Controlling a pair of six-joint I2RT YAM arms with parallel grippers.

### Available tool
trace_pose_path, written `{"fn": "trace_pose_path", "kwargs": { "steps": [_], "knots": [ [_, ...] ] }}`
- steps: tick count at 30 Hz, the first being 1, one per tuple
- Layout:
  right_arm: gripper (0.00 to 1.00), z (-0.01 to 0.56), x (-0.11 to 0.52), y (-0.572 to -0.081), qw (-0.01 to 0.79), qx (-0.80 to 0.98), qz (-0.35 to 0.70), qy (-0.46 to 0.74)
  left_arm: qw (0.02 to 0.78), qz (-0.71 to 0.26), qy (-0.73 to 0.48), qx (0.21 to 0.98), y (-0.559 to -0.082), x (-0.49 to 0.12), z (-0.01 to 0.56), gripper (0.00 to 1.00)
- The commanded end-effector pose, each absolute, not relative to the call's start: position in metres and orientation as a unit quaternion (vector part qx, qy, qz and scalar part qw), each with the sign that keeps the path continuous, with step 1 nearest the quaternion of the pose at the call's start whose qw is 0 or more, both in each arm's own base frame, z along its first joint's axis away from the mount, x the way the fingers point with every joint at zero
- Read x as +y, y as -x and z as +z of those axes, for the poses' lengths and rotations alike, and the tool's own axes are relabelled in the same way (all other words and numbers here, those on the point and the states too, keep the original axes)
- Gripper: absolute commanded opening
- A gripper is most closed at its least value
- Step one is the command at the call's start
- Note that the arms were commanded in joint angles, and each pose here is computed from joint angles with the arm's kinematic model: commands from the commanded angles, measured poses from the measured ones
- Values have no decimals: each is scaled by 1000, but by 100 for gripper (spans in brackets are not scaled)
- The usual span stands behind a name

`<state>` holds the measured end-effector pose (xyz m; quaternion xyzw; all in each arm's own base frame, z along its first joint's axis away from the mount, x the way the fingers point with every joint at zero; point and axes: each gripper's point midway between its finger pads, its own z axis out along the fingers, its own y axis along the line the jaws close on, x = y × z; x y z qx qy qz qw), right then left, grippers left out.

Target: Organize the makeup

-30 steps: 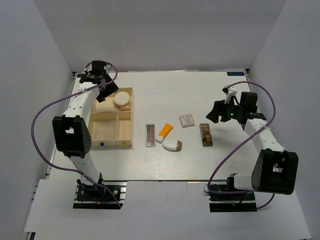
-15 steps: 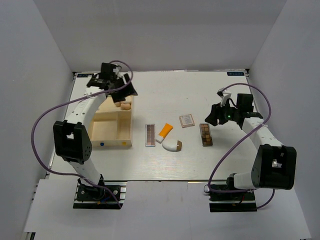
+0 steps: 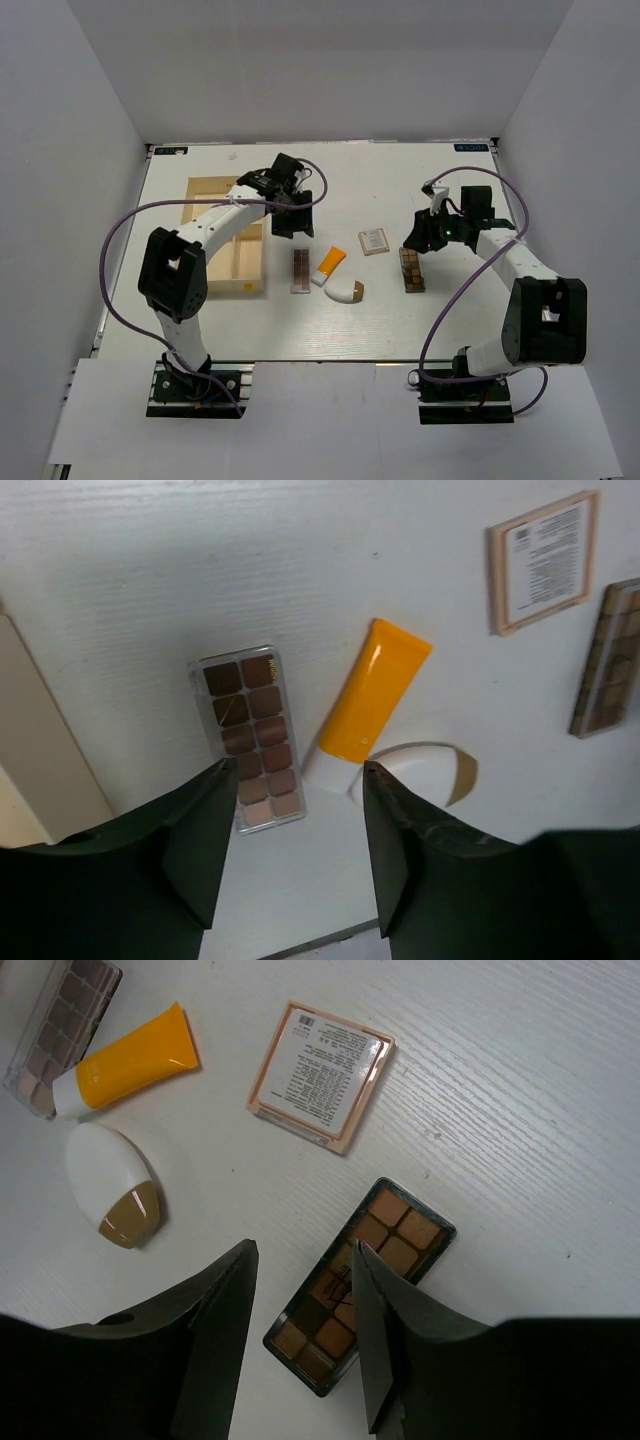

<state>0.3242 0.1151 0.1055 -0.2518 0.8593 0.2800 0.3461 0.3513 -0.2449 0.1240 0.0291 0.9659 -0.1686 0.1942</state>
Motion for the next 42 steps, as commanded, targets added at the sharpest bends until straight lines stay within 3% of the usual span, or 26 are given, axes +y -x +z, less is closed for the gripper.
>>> {"fn": "trace_pose_path", "kwargs": {
  "steps": [1, 9, 20, 27, 31, 34, 38, 42],
  "knots": [
    [49, 118, 116, -328, 361, 854, 275, 254, 180, -113, -26, 977, -341, -235, 97, 65],
    [54, 114, 115, -324, 360, 857, 272, 251, 156, -56, -36, 985, -329, -239, 58, 82],
    [56, 110, 115, -322, 356, 859, 275, 246, 125, 4, -40, 991, -325, -235, 22, 80],
    [56, 110, 114, -321, 356, 858, 275, 246, 115, -1, -39, 993, -319, -235, 13, 64],
    [56, 110, 116, -320, 356, 858, 276, 247, 148, -25, -37, 988, -328, -242, 38, 39],
    [54, 110, 116, -318, 355, 857, 277, 250, 207, -71, -30, 975, -349, -251, 86, 28],
    [49, 110, 116, -317, 355, 855, 281, 252, 292, -94, -17, 952, -373, -243, 153, 21],
    [48, 109, 117, -315, 356, 855, 282, 252, 327, -66, 26, 942, -381, -198, 191, 18]
  ]
}}
